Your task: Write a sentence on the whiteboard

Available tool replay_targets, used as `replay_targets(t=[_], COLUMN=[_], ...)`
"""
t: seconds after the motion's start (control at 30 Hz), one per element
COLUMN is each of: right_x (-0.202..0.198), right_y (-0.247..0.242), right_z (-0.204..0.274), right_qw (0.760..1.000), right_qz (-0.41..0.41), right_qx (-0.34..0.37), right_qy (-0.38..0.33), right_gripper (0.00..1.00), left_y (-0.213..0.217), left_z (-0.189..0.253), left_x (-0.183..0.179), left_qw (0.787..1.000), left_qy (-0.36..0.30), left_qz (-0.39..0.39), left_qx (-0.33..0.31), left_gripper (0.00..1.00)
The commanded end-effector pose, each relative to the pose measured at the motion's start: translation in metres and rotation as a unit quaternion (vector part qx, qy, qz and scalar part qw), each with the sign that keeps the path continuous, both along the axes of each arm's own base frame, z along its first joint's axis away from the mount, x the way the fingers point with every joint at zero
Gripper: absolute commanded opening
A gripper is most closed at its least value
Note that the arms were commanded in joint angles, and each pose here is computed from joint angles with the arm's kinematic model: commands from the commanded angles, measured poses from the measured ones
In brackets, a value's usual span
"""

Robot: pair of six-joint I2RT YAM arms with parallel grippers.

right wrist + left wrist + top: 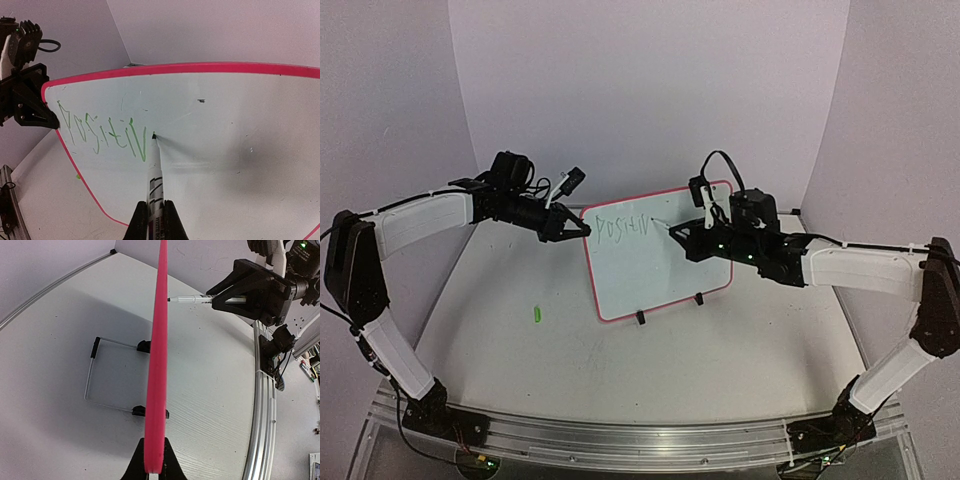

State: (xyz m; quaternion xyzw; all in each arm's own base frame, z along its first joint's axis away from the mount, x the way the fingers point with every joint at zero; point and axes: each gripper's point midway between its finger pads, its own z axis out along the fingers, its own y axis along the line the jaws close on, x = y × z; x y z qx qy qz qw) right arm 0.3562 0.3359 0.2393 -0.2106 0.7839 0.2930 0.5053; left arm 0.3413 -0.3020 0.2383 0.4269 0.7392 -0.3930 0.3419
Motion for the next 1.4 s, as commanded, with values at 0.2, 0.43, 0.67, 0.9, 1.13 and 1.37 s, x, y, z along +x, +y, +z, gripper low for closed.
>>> replay_targets(t=[0.2, 0.43, 0.67, 0.9, 1.13, 1.37], right_x=[-0.003, -0.009, -0.022, -0.010, 0.000, 0.004], right_y=[-0.008, -0.009, -0.006, 0.000, 0.005, 0.008], right_z=[-0.021, -0.014, 0.021, 0.035, 0.037, 0.034], right_qw=[1.000, 1.000, 1.000, 0.999, 0.998, 0.998], right_qz=[-0.016, -0.007, 0.004, -0.009, -0.018, -0.017], right_qx=[-0.003, 0.006, 0.028, 0.030, 0.027, 0.023], right_qy=[0.027, 0.022, -0.012, -0.040, -0.049, -0.049], right_gripper=[0.00, 0.00, 0.00, 0.00, 0.00, 0.00], left_y=[-0.004, -0.004, -0.004, -0.004, -0.005, -0.005], left_z=[-0.008, -0.008, -0.009, -0.009, -0.008, -0.009], left_x=[-0.005, -0.006, -0.005, -0.006, -0.007, -0.007], left_qw=[1.000, 1.000, 1.000, 1.000, 1.000, 1.000], left_qy=[0.000, 0.000, 0.000, 0.001, 0.000, 0.001], left_qz=[-0.005, -0.006, -0.004, -0.005, -0.006, -0.007], left_qx=[0.025, 0.025, 0.026, 0.026, 0.026, 0.026], left_gripper=[0.00, 0.00, 0.00, 0.00, 0.00, 0.00])
